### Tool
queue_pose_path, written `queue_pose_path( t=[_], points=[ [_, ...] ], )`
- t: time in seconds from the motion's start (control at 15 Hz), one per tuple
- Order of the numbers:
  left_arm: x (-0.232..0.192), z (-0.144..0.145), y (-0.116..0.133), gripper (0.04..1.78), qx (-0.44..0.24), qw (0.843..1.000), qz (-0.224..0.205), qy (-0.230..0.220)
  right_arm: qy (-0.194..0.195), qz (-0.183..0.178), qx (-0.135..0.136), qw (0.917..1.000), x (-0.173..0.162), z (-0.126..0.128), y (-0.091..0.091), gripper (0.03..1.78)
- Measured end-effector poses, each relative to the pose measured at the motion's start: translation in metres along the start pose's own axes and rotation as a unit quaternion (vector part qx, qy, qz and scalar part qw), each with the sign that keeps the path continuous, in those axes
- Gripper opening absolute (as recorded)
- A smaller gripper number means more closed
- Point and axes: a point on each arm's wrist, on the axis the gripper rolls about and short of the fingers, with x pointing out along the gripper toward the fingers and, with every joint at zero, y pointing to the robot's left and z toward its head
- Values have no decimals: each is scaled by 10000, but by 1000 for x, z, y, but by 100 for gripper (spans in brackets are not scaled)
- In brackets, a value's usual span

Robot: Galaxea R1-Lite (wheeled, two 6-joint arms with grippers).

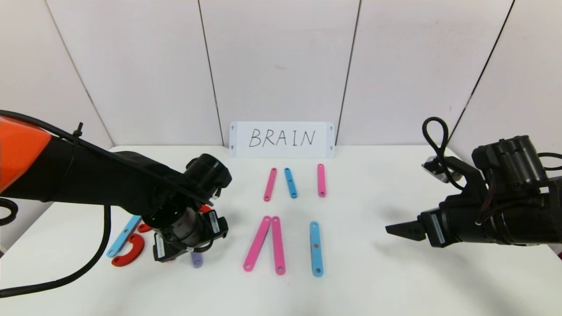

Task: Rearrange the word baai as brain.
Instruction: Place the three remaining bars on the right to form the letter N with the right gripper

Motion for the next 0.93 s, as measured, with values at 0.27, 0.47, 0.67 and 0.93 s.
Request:
queue_pose_path(
  t=[0.27,0.47,0.67,0.93],
  points=[
    [-24,1,8,174,245,9985,-464,119,-18,9,-12,10000,-1,0,0,174],
    [-43,14,26,174,570,9935,-963,212,-157,17,-20,9999,-7,5,2,174],
    [-62,36,54,174,855,9832,-1601,209,-394,13,-41,9992,-16,12,3,174],
    [-85,57,97,174,1432,9553,-2585,11,-559,-159,-55,9983,-24,20,4,174]
  ],
)
